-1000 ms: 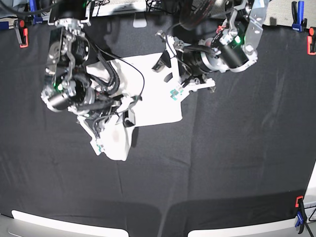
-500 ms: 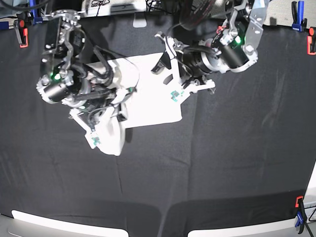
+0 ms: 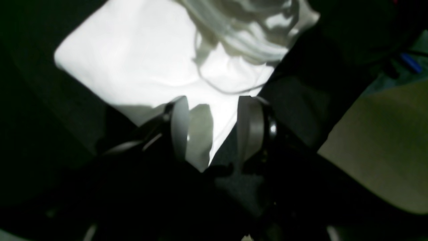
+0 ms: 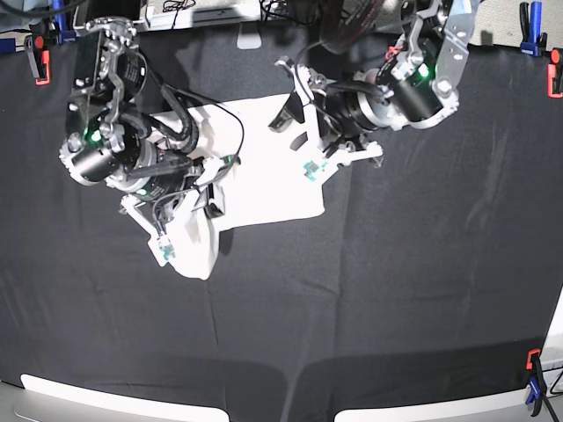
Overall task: Layout the t-shirt on the table in an organized manner, then fold the t-shirt properly
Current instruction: 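Lift the gathered shirt end with the right gripper toward the left gripper, then fold the held end over the shirt with the right gripper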
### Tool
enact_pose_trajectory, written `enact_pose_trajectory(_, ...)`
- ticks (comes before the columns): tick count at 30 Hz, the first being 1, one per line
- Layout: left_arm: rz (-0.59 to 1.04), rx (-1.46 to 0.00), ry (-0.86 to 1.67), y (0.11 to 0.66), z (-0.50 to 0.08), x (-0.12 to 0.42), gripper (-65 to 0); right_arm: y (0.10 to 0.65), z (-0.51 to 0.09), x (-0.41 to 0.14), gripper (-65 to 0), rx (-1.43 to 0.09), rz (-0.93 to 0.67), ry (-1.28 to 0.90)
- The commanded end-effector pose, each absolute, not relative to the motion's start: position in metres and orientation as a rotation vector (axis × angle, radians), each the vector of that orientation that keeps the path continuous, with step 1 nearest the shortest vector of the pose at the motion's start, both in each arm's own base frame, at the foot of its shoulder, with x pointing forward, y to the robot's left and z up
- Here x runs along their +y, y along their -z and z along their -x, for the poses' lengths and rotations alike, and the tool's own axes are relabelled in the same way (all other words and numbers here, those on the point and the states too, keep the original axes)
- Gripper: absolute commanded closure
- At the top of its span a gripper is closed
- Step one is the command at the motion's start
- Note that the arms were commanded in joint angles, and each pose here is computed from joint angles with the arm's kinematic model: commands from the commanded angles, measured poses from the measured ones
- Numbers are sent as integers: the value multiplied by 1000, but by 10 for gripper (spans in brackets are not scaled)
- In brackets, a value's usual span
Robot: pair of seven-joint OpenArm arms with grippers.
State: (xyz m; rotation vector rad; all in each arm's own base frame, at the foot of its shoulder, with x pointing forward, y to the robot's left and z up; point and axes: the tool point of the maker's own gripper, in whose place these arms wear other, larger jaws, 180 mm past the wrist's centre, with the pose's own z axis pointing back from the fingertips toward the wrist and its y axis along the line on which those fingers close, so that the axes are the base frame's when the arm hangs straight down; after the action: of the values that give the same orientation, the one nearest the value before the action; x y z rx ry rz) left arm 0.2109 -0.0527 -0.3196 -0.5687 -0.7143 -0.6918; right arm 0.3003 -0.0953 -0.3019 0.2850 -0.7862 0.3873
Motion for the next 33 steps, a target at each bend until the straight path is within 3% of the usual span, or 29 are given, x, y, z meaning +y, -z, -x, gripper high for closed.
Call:
enact_pose_trajectory(1,591,-768,693,306,-216,-57,-222,283,-309,-92,0,-859,-293,-401)
enact_pose_trajectory(9,593,-771,692,306,-217,-58,-222,262,-317,-80,0,-922,-352,-444)
enact_pose_trajectory(20,601,-771,691,305,-216,-58,-222,221,-322,-115,0,-1066,-343,-358)
enact_pose_trajectory(33,665,-783,676,298,-214,-66,-222,233,-308,-66,0,-1013,-430,-495)
